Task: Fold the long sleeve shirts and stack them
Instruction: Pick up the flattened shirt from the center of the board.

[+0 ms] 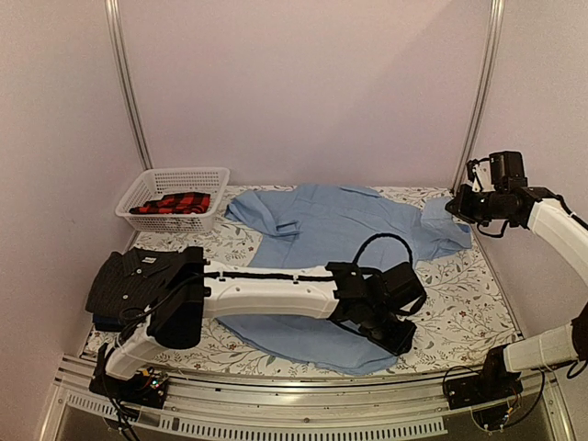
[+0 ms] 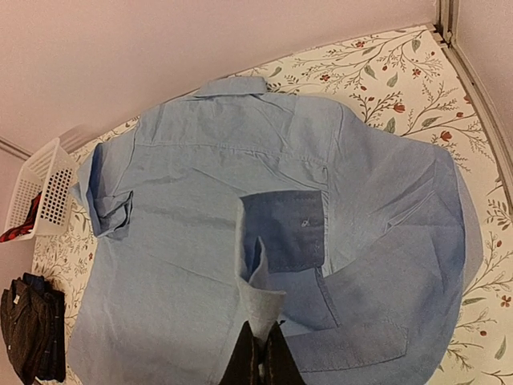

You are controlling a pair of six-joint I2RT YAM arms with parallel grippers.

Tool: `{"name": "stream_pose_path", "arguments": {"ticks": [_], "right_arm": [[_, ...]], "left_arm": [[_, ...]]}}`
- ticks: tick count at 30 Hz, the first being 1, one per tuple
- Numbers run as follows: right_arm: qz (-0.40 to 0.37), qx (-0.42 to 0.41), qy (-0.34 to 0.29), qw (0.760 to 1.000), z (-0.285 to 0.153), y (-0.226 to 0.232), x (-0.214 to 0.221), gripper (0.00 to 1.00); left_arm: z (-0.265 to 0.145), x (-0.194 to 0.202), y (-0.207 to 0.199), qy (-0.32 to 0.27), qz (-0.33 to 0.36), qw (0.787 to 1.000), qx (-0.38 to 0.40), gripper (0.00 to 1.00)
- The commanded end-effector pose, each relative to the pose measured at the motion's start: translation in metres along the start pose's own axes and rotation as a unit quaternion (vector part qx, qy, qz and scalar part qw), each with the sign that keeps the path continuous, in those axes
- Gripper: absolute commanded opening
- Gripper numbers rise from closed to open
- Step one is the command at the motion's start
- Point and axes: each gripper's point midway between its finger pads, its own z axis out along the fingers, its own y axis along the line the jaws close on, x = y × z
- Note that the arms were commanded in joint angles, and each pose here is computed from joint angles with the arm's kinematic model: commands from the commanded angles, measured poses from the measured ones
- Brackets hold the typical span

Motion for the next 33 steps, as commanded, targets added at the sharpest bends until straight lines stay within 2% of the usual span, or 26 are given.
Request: {"name": "stream_pose_path", "arguments": {"ticks": [1, 6, 13, 17, 22, 33], "right_arm": [[-0.010, -0.002, -0.020, 1.000, -0.012, 0.006, -0.007, 0.00], [-0.009, 0.002, -0.019, 1.000, -0.012, 0.004, -0.006, 0.00], [-0.007, 0.000, -0.020, 1.000, -0.014, 0.005, -0.006, 0.00], [-0.008, 0.000, -0.017, 1.000, -0.015, 0.005, -0.004, 0.00], [-0.009, 0.001, -0.020, 1.000, -0.018, 0.006, -0.005, 0.00], [-0.007, 0.000, -0.025, 1.000, -0.025, 0.009, -0.008, 0.00]], "left_arm": [[0.003, 0.007, 0.001, 0.003, 0.003, 1.000, -0.026, 0.34], [0.007, 0.006, 0.003, 0.002, 0.002, 1.000, -0.031, 0.27], [0.016, 0.004, -0.001, 0.010, 0.010, 1.000, -0.026, 0.28], [0.016, 0.004, 0.001, 0.009, 0.008, 0.999, -0.039, 0.38], [0.014, 0.005, 0.007, 0.006, 0.012, 0.997, -0.074, 0.39], [0.017, 0.014, -0.006, 0.012, 0.036, 0.997, -0.074, 0.47]]}}
